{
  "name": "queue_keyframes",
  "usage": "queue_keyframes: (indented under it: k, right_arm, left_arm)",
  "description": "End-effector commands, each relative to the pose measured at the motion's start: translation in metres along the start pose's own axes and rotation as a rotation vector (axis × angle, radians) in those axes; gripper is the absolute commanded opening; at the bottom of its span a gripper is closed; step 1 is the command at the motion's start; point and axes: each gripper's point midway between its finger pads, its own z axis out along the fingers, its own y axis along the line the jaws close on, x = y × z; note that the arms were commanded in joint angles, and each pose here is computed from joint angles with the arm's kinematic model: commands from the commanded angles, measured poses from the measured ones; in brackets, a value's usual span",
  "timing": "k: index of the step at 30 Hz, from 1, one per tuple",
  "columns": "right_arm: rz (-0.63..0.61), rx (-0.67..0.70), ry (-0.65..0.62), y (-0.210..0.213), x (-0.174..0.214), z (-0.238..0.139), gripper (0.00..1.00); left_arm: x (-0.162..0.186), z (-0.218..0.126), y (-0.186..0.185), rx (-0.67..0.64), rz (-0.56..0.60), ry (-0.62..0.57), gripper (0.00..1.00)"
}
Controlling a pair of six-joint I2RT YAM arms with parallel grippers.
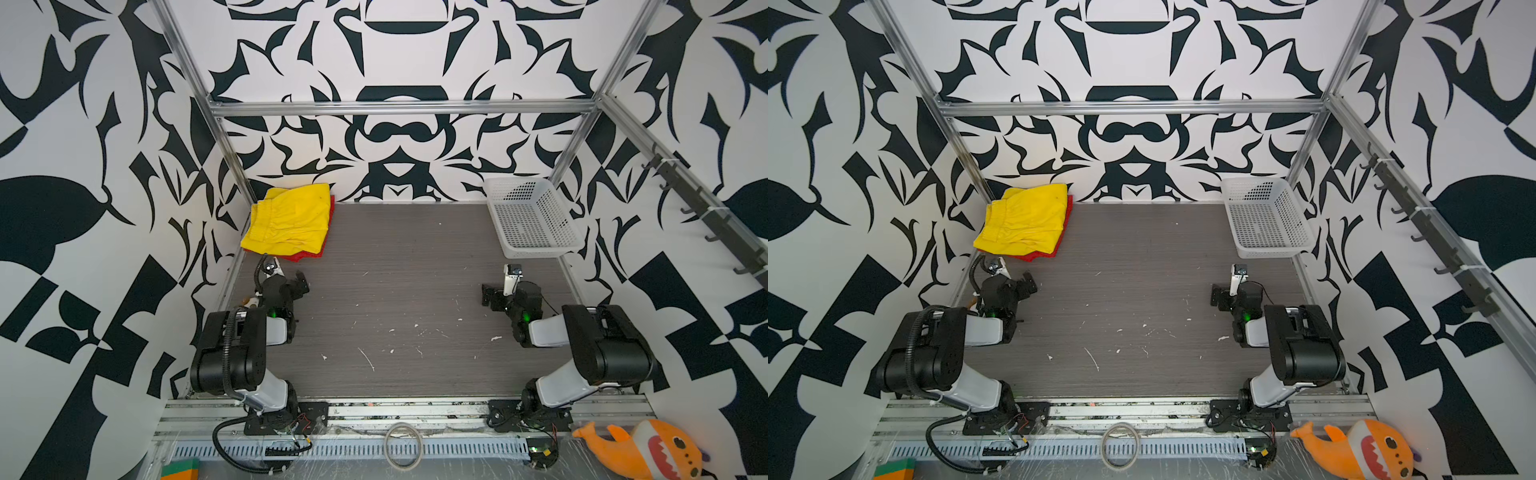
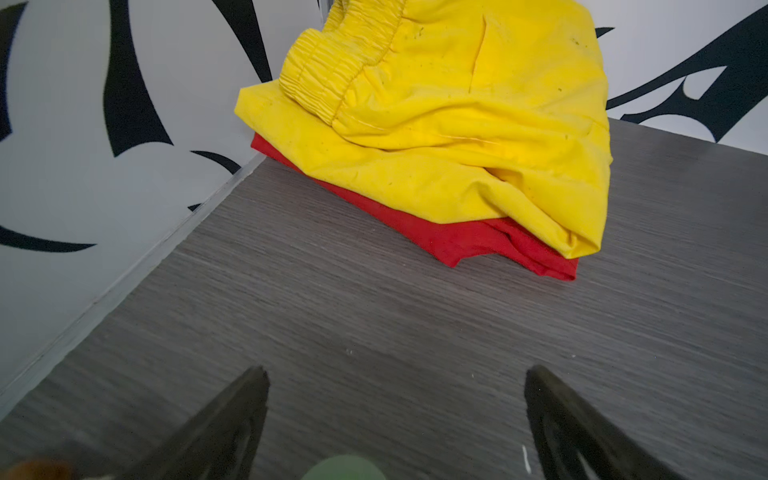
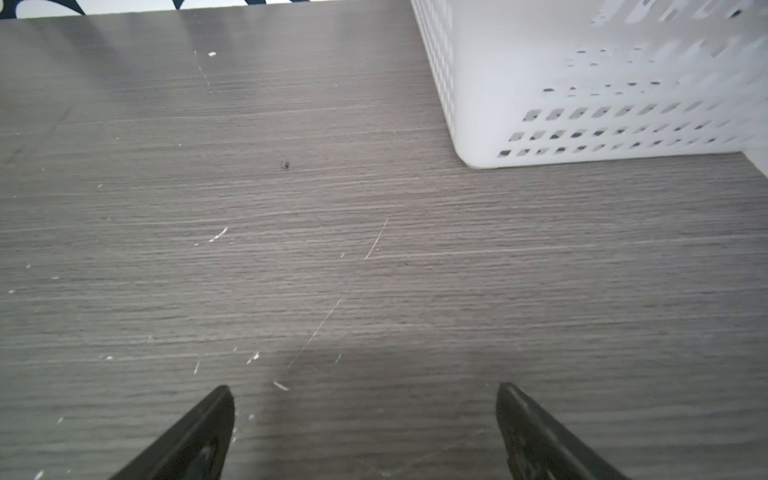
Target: Fold and stack the shorts
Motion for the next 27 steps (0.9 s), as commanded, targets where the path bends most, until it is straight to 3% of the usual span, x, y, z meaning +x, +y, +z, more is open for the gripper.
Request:
queue_keyframes:
  k: [1, 27]
  right_arm:
    - [-0.011, -0.033, -0.135, 0.0071, -0.0459, 0.0014, 1.0]
    - [-0.029, -0.029, -0.126, 0.0104, -0.045, 0.0039, 1.0]
  left_arm:
    - [-0.0137, 0.0021, -0.0025, -0.016, 0.018, -0.046, 0.99]
    - [-0.0139, 0.0016, -0.003, -0.015, 0.016, -0.04, 0.99]
